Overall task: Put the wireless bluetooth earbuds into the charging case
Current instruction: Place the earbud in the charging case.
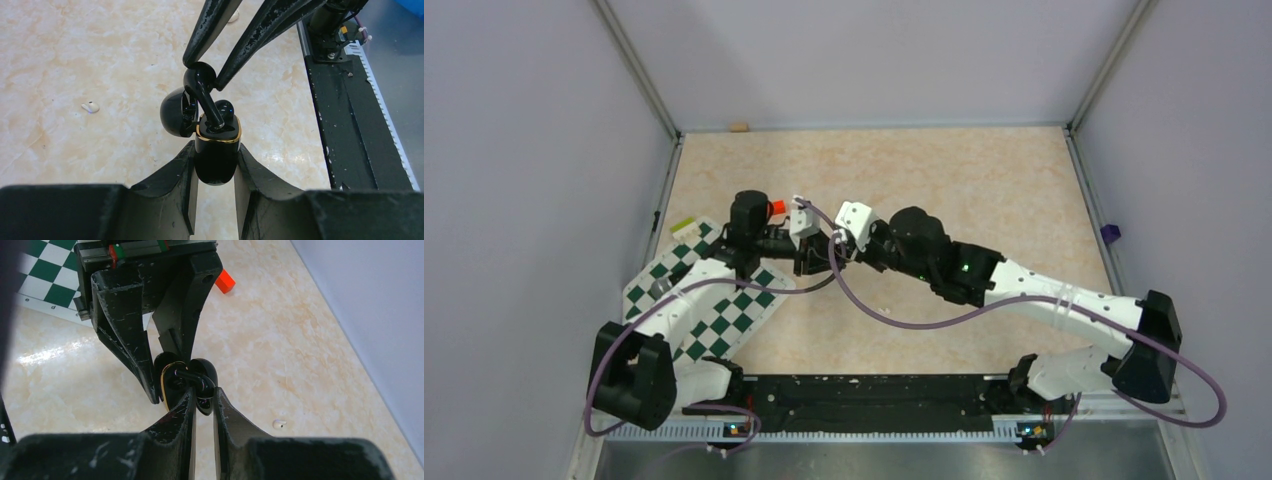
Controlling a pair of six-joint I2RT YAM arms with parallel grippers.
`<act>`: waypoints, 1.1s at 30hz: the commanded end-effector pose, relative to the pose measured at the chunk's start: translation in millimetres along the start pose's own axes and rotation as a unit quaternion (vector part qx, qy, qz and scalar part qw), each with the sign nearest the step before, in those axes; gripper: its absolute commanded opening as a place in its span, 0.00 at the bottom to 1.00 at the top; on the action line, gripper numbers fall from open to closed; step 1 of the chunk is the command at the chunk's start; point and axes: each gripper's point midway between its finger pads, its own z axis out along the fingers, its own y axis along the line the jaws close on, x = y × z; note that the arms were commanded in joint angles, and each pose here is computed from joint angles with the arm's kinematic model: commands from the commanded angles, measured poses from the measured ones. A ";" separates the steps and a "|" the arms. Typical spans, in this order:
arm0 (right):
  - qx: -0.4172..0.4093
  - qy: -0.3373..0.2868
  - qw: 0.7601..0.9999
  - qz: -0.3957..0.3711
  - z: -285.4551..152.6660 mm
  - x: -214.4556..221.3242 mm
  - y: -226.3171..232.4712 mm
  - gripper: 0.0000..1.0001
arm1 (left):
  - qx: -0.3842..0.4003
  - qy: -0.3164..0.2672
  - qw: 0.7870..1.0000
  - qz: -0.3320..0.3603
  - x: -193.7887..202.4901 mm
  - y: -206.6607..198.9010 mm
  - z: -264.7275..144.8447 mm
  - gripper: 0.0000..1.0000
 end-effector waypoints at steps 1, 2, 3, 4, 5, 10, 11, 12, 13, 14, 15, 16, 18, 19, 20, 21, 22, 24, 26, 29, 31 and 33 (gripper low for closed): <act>0.055 -0.030 0.998 -0.014 -3.7 -26.9 -15.4 0.01 | 0.006 -0.029 0.999 0.037 -23.2 -0.5 -4.2 0.00; 0.060 -0.030 0.998 -0.015 -3.4 -27.0 -16.1 0.01 | 0.006 -0.032 0.999 0.033 -23.3 -0.4 -4.7 0.00; 0.064 -0.030 0.997 -0.015 -3.6 -26.8 -17.0 0.01 | 0.004 -0.034 0.999 0.033 -24.4 0.4 -5.3 0.00; 0.067 -0.029 0.997 -0.014 -3.4 -26.5 -17.8 0.00 | 0.003 -0.037 0.999 0.032 -25.6 0.3 -5.7 0.00; 0.068 -0.028 0.997 -0.014 -3.7 -26.0 -18.4 0.00 | 0.002 -0.039 0.999 0.030 -26.1 0.5 -6.3 0.00; 0.059 -0.026 0.998 -0.011 -1.0 -23.7 -13.3 0.00 | -0.003 -0.045 0.999 0.027 -29.1 2.0 -7.7 0.00; 0.059 -0.025 0.998 -0.011 0.3 -23.3 -12.1 0.00 | -0.003 -0.045 0.999 0.026 -28.9 1.9 -7.6 0.00; 0.059 -0.024 0.998 -0.011 1.2 -22.9 -11.3 0.00 | -0.003 -0.045 0.999 0.026 -29.0 1.9 -7.5 0.00; 0.061 -0.024 0.998 -0.010 1.7 -23.3 -11.0 0.00 | -0.003 -0.045 0.999 0.026 -28.9 1.9 -7.5 0.00; 0.063 -0.026 0.998 -0.009 2.5 -24.0 -10.7 0.00 | -0.003 -0.045 0.999 0.025 -28.7 2.0 -7.5 0.00; 0.063 -0.027 0.998 -0.008 2.6 -24.7 -10.3 0.00 | -0.005 -0.045 0.999 0.025 -28.4 2.5 -7.7 0.00; 0.063 -0.030 0.998 -0.007 2.4 -26.7 -9.9 0.00 | -0.006 -0.044 0.999 0.024 -27.8 2.8 -7.5 0.00; 0.068 -0.032 0.997 -0.005 2.1 -28.2 -10.7 0.00 | -0.007 -0.044 0.999 0.024 -27.0 3.3 -7.4 0.00; 0.071 -0.032 0.997 -0.005 1.9 -28.7 -11.9 0.00 | -0.010 -0.043 0.999 0.023 -26.5 4.2 -7.5 0.00; 0.075 -0.032 0.997 -0.003 2.1 -28.8 -12.9 0.00 | -0.010 -0.043 0.999 0.024 -27.0 4.2 -7.5 0.00; 0.078 -0.031 0.997 -0.003 2.4 -28.2 -13.8 0.00 | -0.010 -0.043 0.999 0.024 -26.7 4.3 -7.5 0.00; 0.081 -0.031 0.996 -0.002 2.2 -28.5 -15.1 0.00 | -0.011 -0.043 0.999 0.025 -26.6 4.8 -7.5 0.00; 0.086 -0.032 0.996 -0.001 1.7 -29.1 -16.8 0.00 | -0.012 -0.042 0.999 0.025 -26.2 5.2 -7.5 0.00; 0.087 -0.034 0.996 0.000 1.0 -30.2 -17.4 0.00 | -0.013 -0.042 0.999 0.025 -25.7 5.1 -7.5 0.00; 0.079 -0.033 0.996 -0.002 1.7 -29.7 -14.0 0.00 | -0.013 -0.042 0.999 0.023 -26.3 5.6 -7.4 0.00; 0.071 -0.032 0.997 -0.003 3.4 -28.4 -11.0 0.00 | -0.013 -0.042 0.999 0.022 -26.2 6.1 -7.2 0.00; 0.064 -0.027 0.998 -0.006 5.7 -25.7 -7.0 0.00 | -0.013 -0.043 0.999 0.022 -26.9 6.4 -7.1 0.00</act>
